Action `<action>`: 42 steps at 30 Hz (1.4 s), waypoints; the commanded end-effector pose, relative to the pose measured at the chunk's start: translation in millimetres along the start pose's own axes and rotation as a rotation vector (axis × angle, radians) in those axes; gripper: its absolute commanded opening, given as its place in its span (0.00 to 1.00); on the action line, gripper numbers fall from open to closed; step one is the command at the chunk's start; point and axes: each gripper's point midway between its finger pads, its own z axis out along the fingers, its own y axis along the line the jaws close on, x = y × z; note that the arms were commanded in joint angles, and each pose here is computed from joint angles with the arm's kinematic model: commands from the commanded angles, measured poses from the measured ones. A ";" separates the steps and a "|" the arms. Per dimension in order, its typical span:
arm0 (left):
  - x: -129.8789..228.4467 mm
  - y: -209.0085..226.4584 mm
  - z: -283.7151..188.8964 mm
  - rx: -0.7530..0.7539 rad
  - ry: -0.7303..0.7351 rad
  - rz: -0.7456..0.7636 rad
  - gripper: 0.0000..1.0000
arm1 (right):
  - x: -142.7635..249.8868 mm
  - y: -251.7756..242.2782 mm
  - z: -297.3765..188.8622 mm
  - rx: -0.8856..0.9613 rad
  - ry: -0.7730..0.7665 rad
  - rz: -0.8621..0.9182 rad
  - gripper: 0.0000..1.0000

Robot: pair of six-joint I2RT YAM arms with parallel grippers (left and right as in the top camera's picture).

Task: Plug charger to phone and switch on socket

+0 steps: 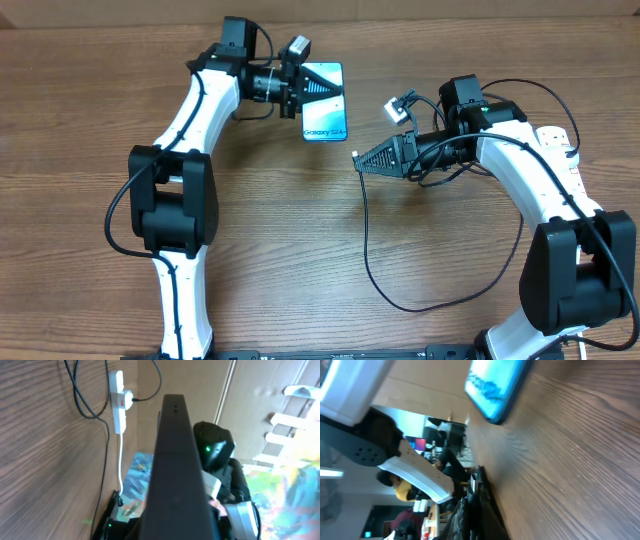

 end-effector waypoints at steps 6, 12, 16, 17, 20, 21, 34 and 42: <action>0.1 -31.1 33.3 0.008 0.037 -0.006 0.04 | -2.1 16.2 0.1 -0.084 -0.015 -0.026 0.04; 0.5 -42.5 40.5 0.032 0.061 0.004 0.04 | -4.5 18.1 -0.1 -0.096 -0.021 -0.043 0.04; 6.9 -46.7 39.8 0.056 0.098 0.004 0.04 | -7.5 18.7 -0.7 -0.102 -0.028 -0.064 0.04; 9.0 -48.1 39.5 0.064 0.111 0.005 0.04 | -8.4 18.6 -0.9 -0.101 -0.030 -0.068 0.04; 11.8 -50.0 39.0 0.076 0.127 0.009 0.04 | -10.9 18.3 -0.9 -0.101 -0.033 -0.060 0.04; 12.5 -50.4 38.9 0.079 0.131 0.017 0.04 | -12.2 18.2 -0.9 -0.101 -0.035 -0.056 0.03; 16.0 -54.2 38.1 0.103 0.151 0.115 0.04 | -22.6 17.7 -1.3 -0.099 -0.048 -0.034 0.04; 14.0 -55.1 38.3 0.099 0.145 0.112 0.04 | -26.2 8.9 -0.8 -0.049 -0.053 0.044 0.04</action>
